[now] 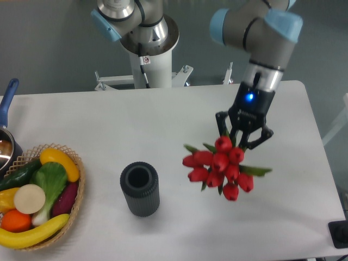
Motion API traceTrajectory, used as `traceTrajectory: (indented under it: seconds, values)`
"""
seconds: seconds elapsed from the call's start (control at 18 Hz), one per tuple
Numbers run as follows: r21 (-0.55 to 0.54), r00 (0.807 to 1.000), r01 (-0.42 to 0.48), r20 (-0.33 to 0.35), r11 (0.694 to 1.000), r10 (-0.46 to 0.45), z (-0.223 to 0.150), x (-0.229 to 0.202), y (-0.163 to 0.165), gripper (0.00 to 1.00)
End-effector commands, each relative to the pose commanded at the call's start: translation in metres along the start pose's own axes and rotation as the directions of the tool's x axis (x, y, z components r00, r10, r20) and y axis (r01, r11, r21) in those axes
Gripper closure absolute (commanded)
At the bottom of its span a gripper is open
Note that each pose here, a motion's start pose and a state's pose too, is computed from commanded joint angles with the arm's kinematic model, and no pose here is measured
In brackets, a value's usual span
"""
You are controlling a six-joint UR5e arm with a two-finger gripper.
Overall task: Pick up the flowers from the table
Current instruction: 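Lift the gripped tulip bundle up off the table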
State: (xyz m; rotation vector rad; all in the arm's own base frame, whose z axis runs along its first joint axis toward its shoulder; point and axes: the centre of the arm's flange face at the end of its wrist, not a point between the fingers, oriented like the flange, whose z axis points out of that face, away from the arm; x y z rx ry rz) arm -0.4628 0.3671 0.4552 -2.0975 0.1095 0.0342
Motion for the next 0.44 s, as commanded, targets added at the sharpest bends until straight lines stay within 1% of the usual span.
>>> traceTrajectory:
  seconds: [0.06,0.44]
  values:
    - [0.015,1.000,0.014,0.003,1.000,-0.014,-0.005,-0.002,0.002,0.76]
    - [0.066,0.999,0.034,0.020,0.997,-0.035,-0.027,-0.009,0.007,0.76]
